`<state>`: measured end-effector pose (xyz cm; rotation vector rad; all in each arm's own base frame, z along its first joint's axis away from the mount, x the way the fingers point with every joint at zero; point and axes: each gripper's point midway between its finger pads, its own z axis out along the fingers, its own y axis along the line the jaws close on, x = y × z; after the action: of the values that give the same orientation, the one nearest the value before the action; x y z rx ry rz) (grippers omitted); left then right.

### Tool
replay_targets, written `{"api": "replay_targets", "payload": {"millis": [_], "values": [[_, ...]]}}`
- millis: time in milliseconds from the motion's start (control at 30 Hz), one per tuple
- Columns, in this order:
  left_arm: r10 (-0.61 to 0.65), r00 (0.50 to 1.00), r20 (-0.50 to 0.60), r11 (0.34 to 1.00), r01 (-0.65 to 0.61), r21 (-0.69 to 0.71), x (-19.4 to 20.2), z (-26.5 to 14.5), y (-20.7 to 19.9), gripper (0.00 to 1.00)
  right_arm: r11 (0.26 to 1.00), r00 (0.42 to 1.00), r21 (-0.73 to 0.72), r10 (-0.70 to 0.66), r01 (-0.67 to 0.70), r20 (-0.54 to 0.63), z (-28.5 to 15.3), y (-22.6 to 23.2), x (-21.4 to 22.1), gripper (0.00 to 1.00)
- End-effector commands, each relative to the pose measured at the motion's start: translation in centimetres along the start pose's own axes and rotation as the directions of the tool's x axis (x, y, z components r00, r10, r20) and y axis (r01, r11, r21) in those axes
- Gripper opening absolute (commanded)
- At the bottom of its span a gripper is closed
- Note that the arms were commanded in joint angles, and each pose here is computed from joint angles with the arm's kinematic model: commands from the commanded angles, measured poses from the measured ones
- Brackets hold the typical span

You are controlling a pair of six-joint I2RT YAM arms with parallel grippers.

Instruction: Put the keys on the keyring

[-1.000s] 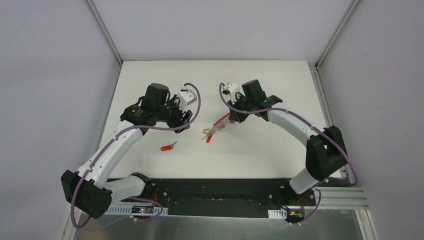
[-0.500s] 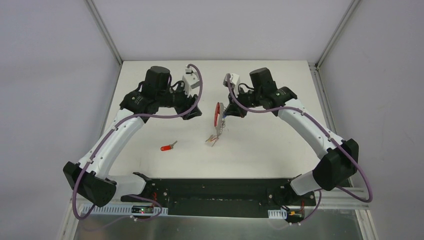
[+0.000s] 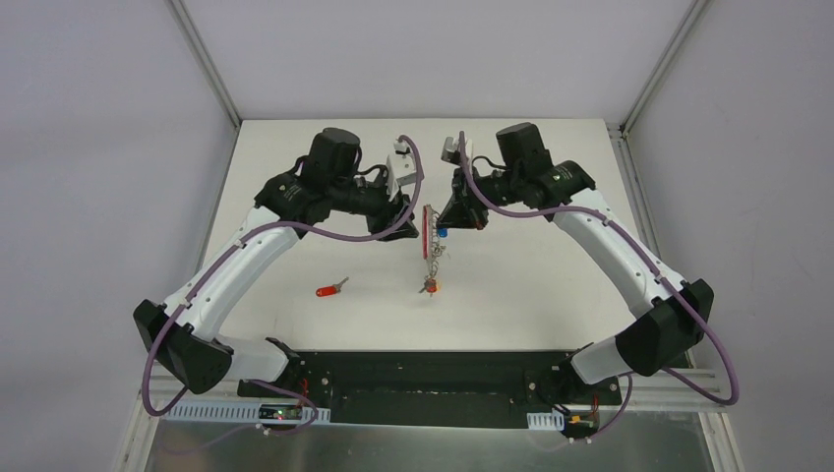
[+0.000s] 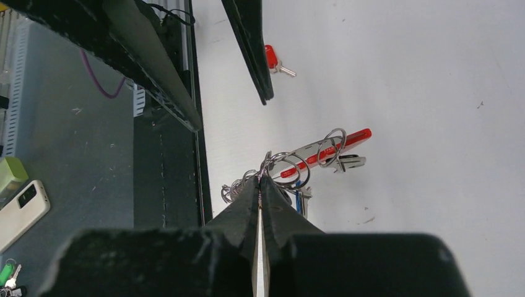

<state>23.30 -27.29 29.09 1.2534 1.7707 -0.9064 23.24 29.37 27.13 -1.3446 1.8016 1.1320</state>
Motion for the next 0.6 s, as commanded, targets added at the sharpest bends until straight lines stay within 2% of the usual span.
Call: {"api": "replay_targets", "payload": {"millis": [0,567], "values": [[0.115,0.992,0.047,0.99,-0.118,0.073,-2.5,-0.5,-1.7,0.44,0.994,0.994,-0.075,-0.072,0.078,0.083,-1.5,2.6,-3.2,0.0],[0.197,0.98,0.031,0.974,-0.199,0.108,-2.1,1.7,-2.2,0.39,0.988,0.994,-0.15,-0.026,0.042,0.107,-1.3,3.8,-3.1,0.0]]}}
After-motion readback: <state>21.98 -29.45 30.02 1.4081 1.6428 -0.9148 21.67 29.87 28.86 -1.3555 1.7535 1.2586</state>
